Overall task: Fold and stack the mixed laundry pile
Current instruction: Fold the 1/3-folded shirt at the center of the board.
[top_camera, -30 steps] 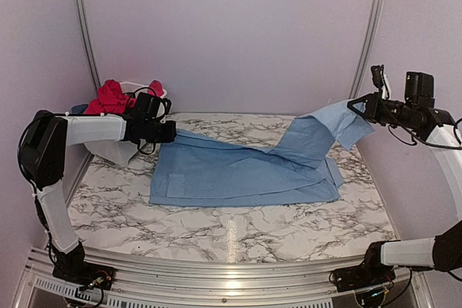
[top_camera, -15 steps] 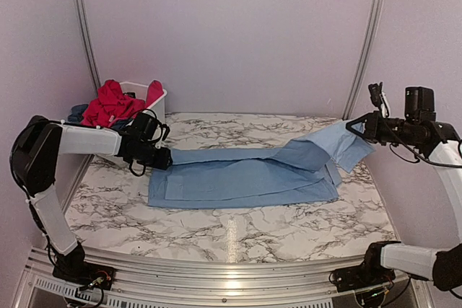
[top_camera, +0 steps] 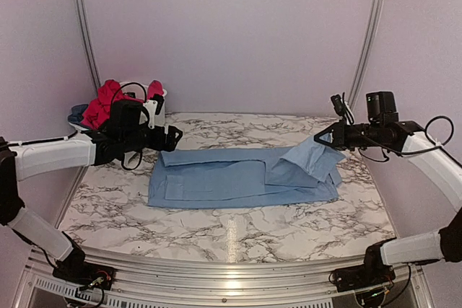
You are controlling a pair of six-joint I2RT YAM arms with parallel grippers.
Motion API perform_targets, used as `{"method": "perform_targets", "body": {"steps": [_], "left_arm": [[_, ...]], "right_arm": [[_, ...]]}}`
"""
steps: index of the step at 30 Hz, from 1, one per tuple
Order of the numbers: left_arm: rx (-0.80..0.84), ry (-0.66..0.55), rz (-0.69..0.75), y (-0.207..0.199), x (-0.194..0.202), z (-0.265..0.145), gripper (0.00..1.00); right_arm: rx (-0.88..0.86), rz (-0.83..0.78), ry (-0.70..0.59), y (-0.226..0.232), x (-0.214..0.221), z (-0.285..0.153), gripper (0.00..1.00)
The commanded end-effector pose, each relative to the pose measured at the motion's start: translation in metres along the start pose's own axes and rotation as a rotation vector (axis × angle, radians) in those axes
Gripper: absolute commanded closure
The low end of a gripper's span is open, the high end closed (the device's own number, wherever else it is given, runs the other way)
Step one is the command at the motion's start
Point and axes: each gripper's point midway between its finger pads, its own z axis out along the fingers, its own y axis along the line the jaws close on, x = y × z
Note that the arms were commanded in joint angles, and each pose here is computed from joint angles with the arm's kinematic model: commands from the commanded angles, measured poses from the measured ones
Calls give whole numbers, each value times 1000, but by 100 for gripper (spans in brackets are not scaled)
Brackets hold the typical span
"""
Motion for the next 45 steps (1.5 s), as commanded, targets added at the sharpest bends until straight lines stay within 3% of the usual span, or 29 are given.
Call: {"method": "perform_targets", "body": {"steps": [1,8,19,22,23,27,32,33,36,45], "left_arm": [[69,-212,13,-15,-49,-22,1],[49,-229,-27,-9,-43,-31,1],[64,-186,-56,-9,-18,-27,1],[88,-165,-73,-13,-12,-21,1],[90,-160,-81,-13,-11,-19,1],[132,-133,-81,-25,-6,-9,1],[168,-114,-40,-55,-9,9,1],[170,-110,-27,-64,-9,13,1],[178,-103,13,-89,-13,27,1],[158,71,173,-180,8,103,3]], "right_arm": [[-50,-100,-36,23,-34,43,100],[-68,-182,54,38,-53,125,100],[-170,-209,255,52,-19,259,100],[-207,-206,297,60,-8,282,71],[-231,-201,298,63,-9,285,67],[-235,-177,254,61,-28,274,44],[-190,-144,138,36,-63,223,38],[-195,-128,109,30,-70,209,27],[-252,-60,39,12,-75,174,15],[-29,8,35,-54,-39,129,26]]}}
